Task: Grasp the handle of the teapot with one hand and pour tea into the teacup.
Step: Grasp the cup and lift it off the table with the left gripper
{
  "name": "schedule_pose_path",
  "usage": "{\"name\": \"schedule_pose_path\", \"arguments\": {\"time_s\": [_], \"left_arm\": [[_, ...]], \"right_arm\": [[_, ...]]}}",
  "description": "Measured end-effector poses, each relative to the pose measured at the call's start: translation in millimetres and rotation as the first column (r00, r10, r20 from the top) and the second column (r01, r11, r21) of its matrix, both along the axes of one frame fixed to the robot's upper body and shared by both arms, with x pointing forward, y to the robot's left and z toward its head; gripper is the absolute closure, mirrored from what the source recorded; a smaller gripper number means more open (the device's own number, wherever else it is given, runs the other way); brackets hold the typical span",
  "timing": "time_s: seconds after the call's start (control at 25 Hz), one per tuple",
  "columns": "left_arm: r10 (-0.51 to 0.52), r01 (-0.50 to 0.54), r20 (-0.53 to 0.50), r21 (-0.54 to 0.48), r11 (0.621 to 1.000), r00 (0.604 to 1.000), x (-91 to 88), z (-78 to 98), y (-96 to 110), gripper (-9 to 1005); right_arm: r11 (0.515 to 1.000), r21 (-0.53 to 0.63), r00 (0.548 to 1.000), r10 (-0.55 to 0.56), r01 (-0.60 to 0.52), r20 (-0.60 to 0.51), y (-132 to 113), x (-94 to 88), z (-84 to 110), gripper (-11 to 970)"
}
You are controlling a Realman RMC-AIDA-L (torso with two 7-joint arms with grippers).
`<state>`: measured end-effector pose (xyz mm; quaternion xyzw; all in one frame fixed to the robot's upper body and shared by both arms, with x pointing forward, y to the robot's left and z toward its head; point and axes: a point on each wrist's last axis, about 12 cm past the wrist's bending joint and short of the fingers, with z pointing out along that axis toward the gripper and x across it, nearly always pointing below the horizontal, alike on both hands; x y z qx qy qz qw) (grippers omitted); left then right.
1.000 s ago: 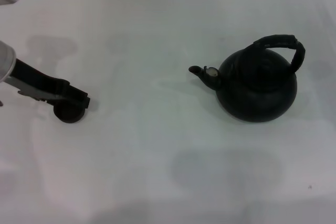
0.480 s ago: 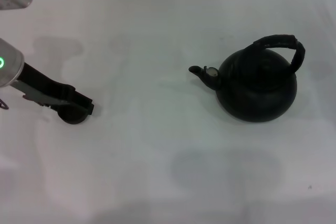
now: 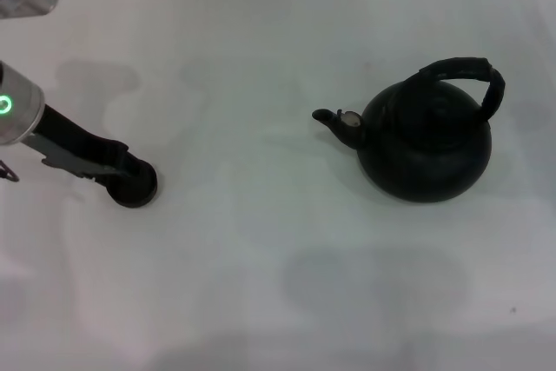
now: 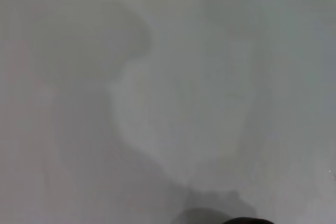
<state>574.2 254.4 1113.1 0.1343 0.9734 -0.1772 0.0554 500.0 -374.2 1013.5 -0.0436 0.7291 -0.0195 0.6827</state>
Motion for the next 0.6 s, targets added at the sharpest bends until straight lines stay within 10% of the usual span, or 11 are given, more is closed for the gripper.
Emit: {"name": "schedule_pose_path", "arguments": {"time_s": [0.6], "left_arm": [[-0.018, 0.018, -0.019, -0.011, 1.000, 1.000, -2.0, -0.1, -2.2, 405]], "right_arm": [[1.000, -0.025, 1.000, -0.008, 0.008, -0.003, -1.7, -1.2, -0.6, 102]]}}
